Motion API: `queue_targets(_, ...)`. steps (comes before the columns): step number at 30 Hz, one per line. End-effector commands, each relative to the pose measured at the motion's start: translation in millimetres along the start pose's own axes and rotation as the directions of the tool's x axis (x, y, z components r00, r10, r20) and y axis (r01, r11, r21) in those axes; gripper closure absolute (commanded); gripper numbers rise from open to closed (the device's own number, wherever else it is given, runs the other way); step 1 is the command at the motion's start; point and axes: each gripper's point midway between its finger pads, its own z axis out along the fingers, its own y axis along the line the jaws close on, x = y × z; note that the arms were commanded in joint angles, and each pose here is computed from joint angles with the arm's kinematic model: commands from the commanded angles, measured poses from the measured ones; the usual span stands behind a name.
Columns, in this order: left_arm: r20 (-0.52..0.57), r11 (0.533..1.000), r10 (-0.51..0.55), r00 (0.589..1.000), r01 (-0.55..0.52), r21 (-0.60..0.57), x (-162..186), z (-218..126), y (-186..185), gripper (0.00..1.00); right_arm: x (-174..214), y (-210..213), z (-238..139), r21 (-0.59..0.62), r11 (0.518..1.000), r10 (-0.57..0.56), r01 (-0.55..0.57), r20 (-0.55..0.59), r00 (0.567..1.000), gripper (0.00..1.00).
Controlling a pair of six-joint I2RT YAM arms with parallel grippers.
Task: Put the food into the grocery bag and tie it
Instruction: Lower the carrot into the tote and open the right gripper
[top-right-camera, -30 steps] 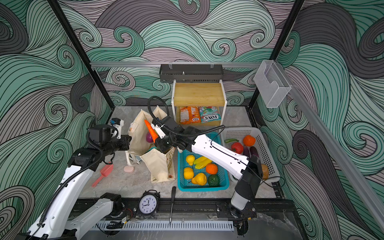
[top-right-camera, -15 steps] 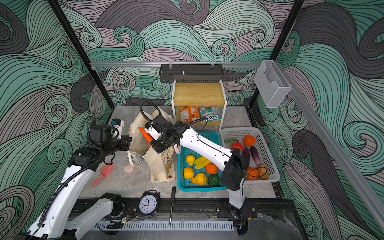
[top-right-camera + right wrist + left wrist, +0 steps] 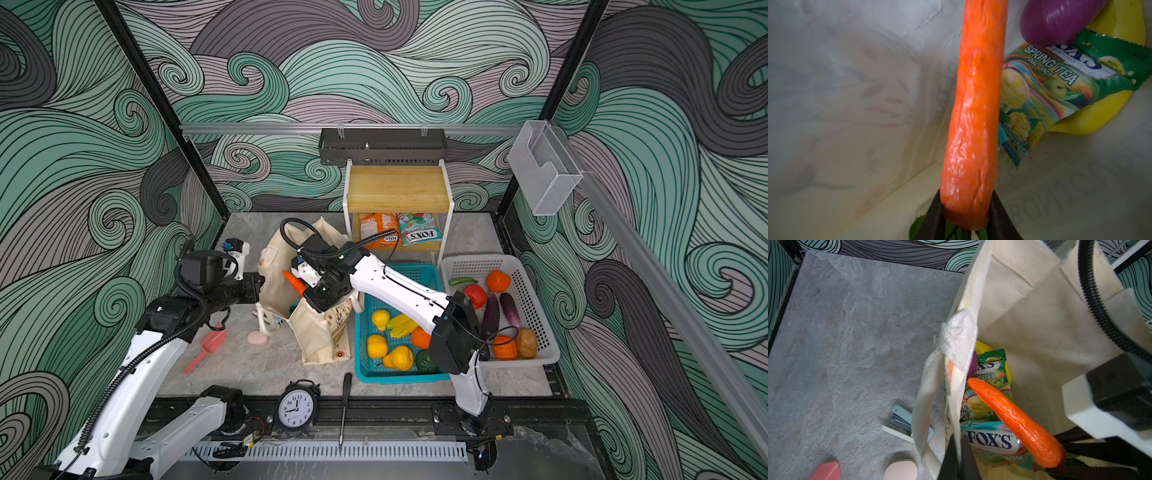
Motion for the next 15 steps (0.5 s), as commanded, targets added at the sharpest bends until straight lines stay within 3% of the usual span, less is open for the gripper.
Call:
queue_targets(1,0.026,1.0,0.008,1.0,-0.008,0.004,-5.4,-3.7,-0.1,1.0,32.9,-15.4,27.1,0.045,0.999,-0.002,0.009,-0.16,0.987,0.78)
queue_targets(8,0.027,1.0,0.008,1.0,-0.008,0.0,-5.3,-3.7,0.6,1.0,24.7,-26.5,43.2,0.037,0.998,0.056,-0.051,-0.171,0.984,0.75)
queue_targets(15,0.026,1.0,0.006,1.0,-0.006,-0.006,-5.0,-3.6,1.7,1.0,20.2,-21.5,37.4,0.016,0.997,0.076,-0.075,-0.157,0.985,0.6)
